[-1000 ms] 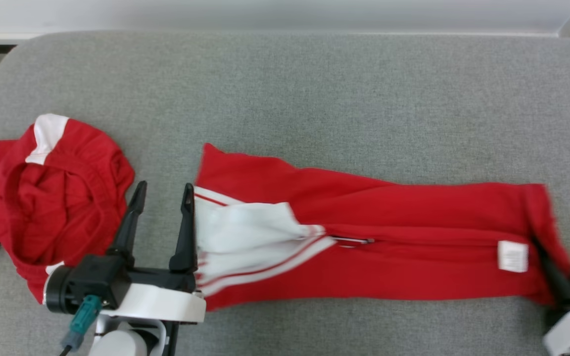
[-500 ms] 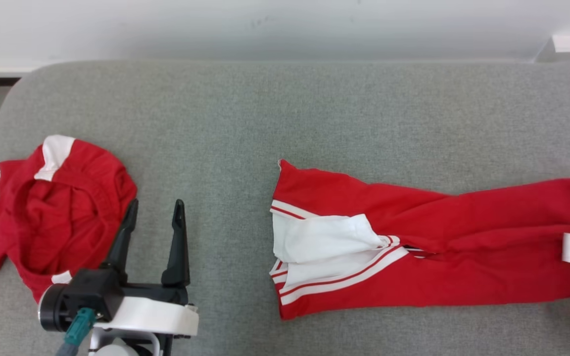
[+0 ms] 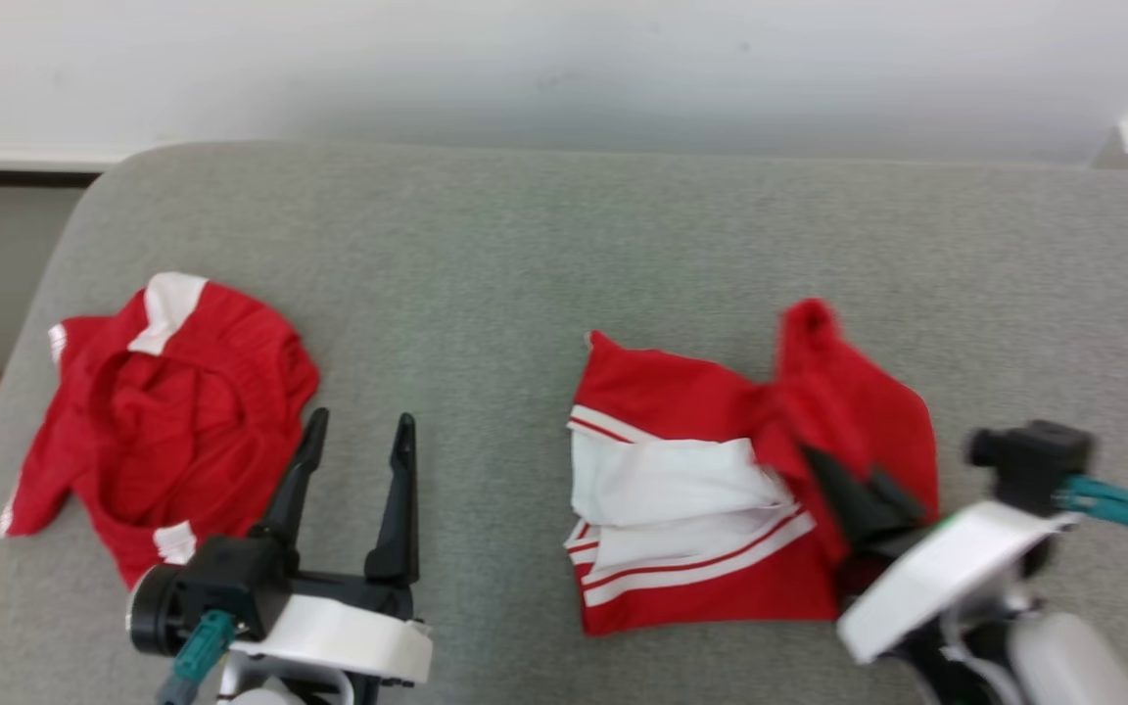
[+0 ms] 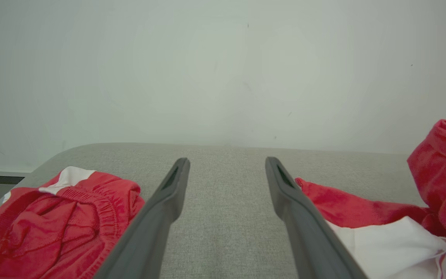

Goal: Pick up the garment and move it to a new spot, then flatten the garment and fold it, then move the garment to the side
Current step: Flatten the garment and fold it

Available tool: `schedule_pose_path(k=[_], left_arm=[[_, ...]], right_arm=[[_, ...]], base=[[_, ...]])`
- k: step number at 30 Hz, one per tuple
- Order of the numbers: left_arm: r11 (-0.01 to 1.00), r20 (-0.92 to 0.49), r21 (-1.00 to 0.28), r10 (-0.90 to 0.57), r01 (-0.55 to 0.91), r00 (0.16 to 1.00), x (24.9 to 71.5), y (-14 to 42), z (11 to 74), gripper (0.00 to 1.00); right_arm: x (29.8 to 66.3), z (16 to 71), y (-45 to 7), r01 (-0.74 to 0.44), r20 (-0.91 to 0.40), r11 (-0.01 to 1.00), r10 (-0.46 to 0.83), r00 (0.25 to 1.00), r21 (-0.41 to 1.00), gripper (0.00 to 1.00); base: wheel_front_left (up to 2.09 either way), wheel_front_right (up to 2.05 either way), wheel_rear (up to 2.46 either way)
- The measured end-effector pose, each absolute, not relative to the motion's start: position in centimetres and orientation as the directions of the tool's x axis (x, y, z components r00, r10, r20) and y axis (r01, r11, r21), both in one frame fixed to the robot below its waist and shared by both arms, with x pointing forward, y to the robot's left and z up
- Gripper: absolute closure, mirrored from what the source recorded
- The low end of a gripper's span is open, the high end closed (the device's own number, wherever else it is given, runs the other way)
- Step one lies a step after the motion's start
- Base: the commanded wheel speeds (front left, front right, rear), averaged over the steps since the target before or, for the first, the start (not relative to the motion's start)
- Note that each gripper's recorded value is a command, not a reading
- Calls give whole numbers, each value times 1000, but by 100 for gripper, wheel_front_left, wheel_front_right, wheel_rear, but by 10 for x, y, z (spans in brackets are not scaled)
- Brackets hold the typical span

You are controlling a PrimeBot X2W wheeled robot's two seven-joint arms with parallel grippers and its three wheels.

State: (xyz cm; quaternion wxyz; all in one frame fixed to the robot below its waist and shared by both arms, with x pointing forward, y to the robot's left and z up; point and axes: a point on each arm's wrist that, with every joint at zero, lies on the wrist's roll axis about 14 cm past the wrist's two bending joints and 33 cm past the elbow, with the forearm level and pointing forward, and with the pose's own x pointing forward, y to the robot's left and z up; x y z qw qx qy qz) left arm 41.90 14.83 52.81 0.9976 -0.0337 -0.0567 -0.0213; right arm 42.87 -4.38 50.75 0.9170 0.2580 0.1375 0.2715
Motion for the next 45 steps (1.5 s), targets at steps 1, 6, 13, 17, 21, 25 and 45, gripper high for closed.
schedule_pose_path(k=[1, 6, 13, 17, 21, 25, 45], left_arm=[[997, 112, -66, -37, 45, 993, 418, 149, 527, 0], [997, 108, -69, -21, 28, 994, 422, 154, 525, 0], [997, 83, -74, 14, -8, 996, 428, 163, 513, 0], [997, 67, -76, 28, -23, 997, 429, 166, 505, 0], [996, 66, -80, 34, -29, 997, 431, 167, 504, 0], [996, 69, -82, 28, -22, 997, 432, 164, 504, 0], [999, 111, -17, -27, 29, 993, 440, 157, 517, 0]], right_arm=[[428, 508, -28, -446, -100, 690, 597, 796, 571, 100], [422, 500, 36, -538, -88, 587, 721, 688, 605, 100], [419, 459, 73, -543, -151, 549, 778, 610, 636, 90], [418, 445, 76, -560, -168, 558, 784, 598, 612, 0], [421, 458, 74, -635, -97, 560, 786, 611, 532, 0], [426, 486, 63, -698, 10, 562, 776, 631, 445, 0], [446, 538, -197, -142, 134, 978, 121, 983, 153, 0]], base=[[0, 0, 0], [0, 0, 0], [0, 0, 0], [0, 0, 0], [0, 0, 0], [0, 0, 0], [0, 0, 0]])
